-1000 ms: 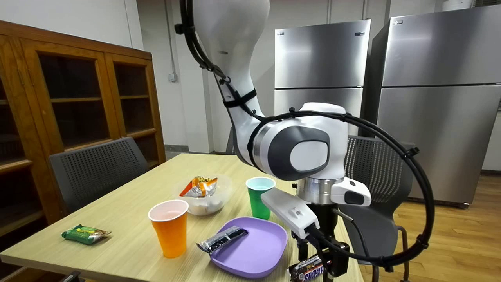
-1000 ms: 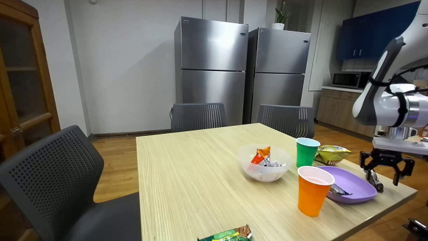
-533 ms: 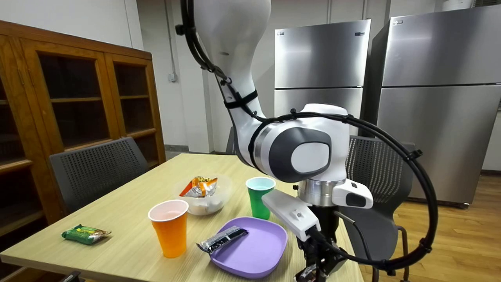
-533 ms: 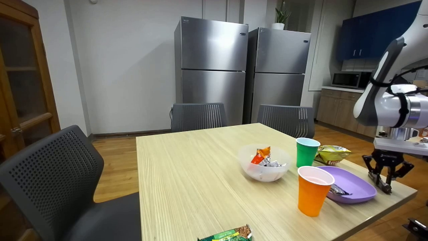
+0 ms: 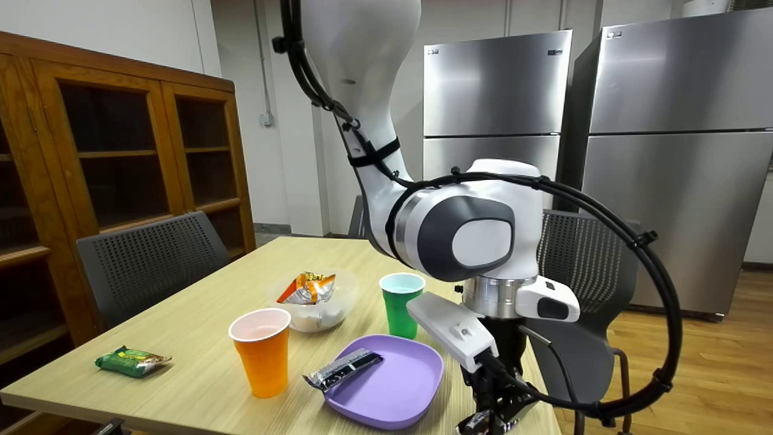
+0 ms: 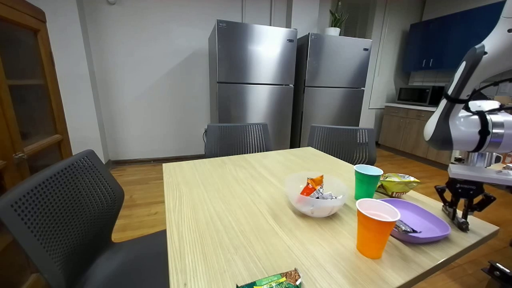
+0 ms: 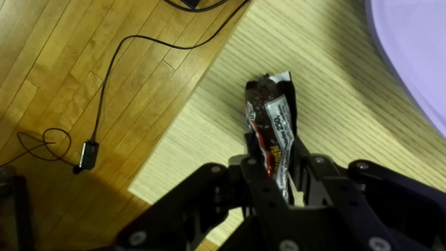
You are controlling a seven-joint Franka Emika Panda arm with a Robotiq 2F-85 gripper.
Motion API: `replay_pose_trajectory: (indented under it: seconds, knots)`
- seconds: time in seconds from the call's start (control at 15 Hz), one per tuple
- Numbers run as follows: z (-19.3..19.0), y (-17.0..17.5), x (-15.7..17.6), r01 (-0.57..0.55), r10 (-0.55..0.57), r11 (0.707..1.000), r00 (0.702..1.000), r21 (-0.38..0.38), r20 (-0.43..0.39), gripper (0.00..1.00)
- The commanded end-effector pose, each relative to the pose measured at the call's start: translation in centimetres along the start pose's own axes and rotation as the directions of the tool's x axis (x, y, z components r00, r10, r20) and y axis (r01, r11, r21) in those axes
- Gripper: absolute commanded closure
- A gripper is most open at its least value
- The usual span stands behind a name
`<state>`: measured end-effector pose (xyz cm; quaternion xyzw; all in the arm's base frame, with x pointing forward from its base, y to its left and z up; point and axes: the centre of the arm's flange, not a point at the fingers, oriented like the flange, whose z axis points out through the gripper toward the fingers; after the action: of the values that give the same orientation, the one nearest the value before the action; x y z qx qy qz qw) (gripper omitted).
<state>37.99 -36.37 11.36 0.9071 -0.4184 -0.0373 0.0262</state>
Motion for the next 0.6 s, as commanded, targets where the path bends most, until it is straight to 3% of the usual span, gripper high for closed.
replay_pose_trajectory:
  seconds: [0.0, 0.53]
  knots:
    - [-0.4, -0.5, -0.3, -0.004, 0.005, 1.0, 1.0, 0.017, -0.008, 0.95]
    - [-3.4, -1.8, -1.3, 0.042, -0.041, 0.999, 0.998, 0.021, -0.04, 0.98]
